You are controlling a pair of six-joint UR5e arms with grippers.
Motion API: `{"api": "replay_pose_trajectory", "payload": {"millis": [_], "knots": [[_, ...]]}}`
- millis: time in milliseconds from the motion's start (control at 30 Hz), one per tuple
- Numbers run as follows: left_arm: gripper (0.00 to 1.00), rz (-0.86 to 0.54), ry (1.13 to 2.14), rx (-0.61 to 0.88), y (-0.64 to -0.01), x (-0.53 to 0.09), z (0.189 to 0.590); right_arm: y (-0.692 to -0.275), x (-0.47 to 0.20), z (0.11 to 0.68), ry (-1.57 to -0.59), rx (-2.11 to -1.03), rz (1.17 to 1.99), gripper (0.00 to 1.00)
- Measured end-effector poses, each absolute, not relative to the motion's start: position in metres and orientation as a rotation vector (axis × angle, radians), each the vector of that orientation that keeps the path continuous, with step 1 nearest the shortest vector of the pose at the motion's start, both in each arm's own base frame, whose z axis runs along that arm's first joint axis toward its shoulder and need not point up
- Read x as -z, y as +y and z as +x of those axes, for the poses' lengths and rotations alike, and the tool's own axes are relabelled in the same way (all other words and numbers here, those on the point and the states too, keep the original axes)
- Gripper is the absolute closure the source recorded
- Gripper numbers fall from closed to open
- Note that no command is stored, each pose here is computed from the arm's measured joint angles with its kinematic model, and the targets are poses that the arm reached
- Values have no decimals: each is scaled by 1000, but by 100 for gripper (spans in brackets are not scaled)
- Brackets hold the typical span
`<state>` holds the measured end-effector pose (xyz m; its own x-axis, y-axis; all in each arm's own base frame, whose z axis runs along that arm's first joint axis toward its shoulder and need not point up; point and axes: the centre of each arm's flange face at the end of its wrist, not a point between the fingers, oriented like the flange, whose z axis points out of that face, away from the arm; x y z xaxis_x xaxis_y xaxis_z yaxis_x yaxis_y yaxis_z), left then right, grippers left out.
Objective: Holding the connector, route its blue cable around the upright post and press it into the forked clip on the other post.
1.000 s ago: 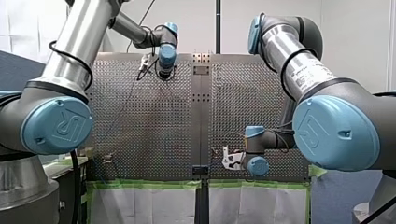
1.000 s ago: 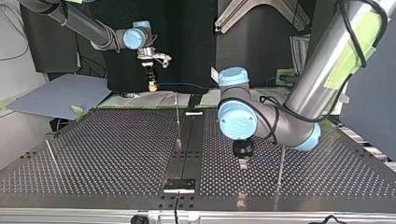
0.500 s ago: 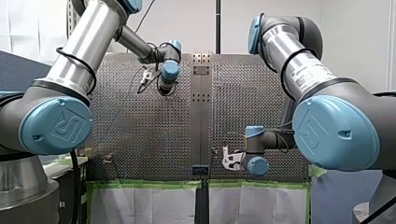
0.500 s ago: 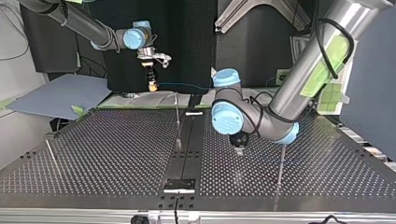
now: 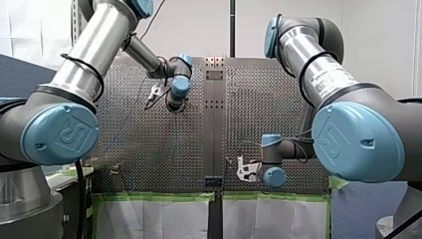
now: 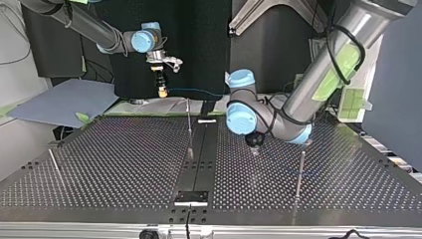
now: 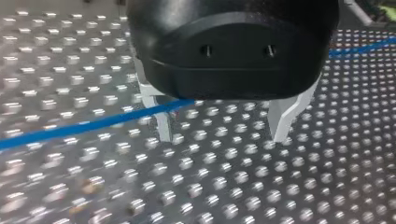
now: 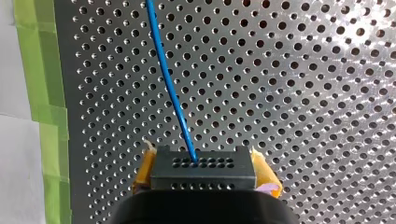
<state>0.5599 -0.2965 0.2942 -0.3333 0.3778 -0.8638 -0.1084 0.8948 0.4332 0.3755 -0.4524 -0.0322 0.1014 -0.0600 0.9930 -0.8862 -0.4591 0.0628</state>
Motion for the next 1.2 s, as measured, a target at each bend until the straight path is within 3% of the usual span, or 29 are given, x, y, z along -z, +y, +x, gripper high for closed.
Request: {"api": "replay_pose_trajectory", "payload": {"millis": [1200], "knots": [[0,331,2003,-612,-305,-143,546,-452,32,375,-943,-1439,1655,100]]}}
